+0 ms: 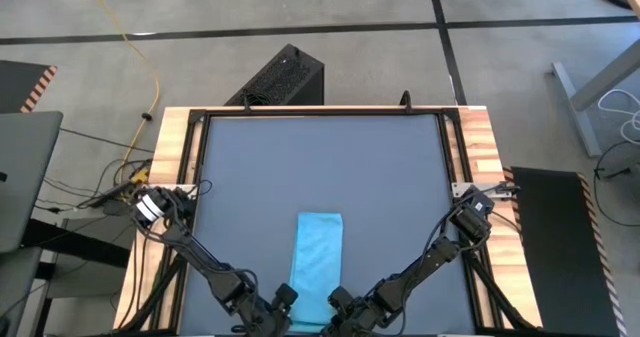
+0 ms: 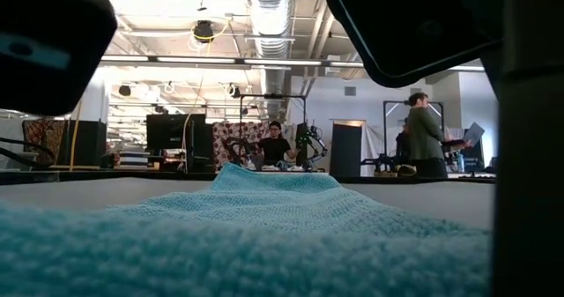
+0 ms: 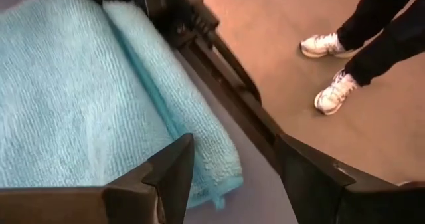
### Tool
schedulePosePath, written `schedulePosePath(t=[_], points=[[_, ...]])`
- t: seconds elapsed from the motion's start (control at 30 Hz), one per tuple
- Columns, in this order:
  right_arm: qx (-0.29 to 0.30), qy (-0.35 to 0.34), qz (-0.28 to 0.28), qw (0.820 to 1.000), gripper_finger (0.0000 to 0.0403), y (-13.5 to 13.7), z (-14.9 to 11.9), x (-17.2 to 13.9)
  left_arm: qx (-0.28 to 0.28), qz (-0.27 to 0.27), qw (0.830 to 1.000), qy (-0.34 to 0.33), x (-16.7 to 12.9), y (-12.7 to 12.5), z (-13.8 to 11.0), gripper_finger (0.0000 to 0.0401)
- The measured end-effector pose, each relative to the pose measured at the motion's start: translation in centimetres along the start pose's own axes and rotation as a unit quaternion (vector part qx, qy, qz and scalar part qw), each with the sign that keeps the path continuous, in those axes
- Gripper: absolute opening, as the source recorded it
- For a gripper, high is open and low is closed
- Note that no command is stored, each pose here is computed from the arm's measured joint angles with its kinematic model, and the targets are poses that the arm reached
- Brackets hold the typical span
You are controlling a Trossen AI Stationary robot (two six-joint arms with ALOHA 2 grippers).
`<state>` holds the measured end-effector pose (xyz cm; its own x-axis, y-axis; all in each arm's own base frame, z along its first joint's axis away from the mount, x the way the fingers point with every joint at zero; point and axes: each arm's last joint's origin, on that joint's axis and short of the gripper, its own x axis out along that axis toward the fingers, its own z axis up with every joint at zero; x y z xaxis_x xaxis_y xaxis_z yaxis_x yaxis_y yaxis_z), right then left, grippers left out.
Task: Roll towel
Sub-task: Roll the blue towel
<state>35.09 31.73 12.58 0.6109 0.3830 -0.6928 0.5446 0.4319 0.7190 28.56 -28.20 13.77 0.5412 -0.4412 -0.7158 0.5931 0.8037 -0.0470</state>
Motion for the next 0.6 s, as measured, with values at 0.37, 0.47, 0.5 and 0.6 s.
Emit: schedulePosePath(t=[0.37,0.47,0.5,0.6], points=[[0.0,0.0,-0.001,1.0,0.002,0.0,0.0,0.0,-0.003,0.029,0.999,0.015,0.85,0.13,-0.83,0.0187],[0.0,0.0,-0.001,1.0,0.0023,0.0,0.0,0.0,-0.018,0.032,0.999,0.018,1.04,0.33,-0.98,0.0155],[0.0,0.0,-0.001,1.0,0.0023,-0.01,0.0,0.0,-0.024,0.032,0.999,0.019,1.04,0.33,-1.0,0.0141],[0.0,0.0,-0.001,1.0,0.0023,-0.01,0.0,0.0,-0.027,0.035,0.999,0.021,1.05,0.35,-1.05,0.0092]])
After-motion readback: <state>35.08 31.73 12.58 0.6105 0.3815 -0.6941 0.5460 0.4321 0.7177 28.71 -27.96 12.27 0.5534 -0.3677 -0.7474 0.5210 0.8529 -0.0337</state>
